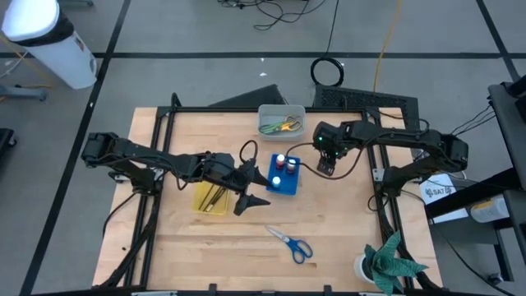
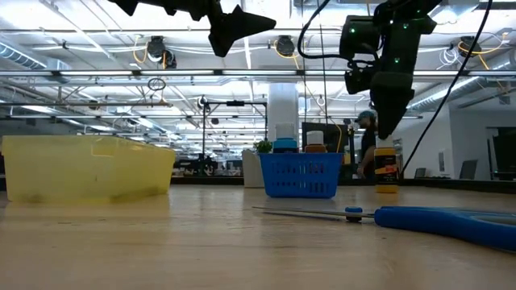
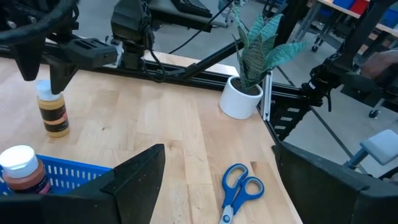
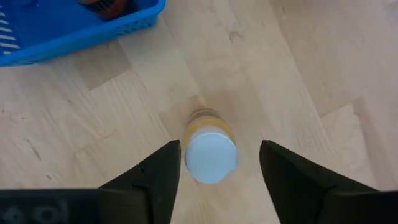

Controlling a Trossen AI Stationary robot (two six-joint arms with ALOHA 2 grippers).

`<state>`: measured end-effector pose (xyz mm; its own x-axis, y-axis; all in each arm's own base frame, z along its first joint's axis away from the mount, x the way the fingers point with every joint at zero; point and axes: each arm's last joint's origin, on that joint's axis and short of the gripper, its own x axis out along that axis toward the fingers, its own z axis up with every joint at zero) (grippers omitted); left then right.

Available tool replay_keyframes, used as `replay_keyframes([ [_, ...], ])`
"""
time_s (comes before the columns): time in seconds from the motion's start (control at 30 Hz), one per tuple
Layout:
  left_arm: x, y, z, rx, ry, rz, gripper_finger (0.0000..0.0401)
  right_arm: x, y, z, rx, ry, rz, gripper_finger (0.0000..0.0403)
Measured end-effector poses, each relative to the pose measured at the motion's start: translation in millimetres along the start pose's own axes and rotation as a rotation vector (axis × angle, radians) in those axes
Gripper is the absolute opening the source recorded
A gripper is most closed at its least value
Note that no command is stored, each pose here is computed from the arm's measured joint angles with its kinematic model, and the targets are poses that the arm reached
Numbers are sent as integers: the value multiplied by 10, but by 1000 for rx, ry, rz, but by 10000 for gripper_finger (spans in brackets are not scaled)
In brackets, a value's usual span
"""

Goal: Pick & Place Paint Supplies
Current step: Put the yellow paint bottle into the blue bin

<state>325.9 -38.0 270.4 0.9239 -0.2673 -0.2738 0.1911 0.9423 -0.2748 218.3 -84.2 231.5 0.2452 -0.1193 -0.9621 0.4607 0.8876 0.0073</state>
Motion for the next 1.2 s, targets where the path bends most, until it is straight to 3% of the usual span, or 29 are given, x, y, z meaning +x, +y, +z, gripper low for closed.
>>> replay_keyframes([
  [0.4, 0, 1, 0, -2, 0, 0, 332, -2, 0, 3, 0, -4, 0, 102],
  [0.73, 0, 1, -1, 0, 1, 1, 315, -207, 164, 121, -54, -58, 80, 102],
  [1.03, 0, 2, -1, 1, 0, 2, 329, -851, 668, 284, -163, -240, 103, 102],
  [1.2, 0, 1, -1, 1, 0, 2, 331, -860, 962, 330, -221, -245, 129, 102],
])
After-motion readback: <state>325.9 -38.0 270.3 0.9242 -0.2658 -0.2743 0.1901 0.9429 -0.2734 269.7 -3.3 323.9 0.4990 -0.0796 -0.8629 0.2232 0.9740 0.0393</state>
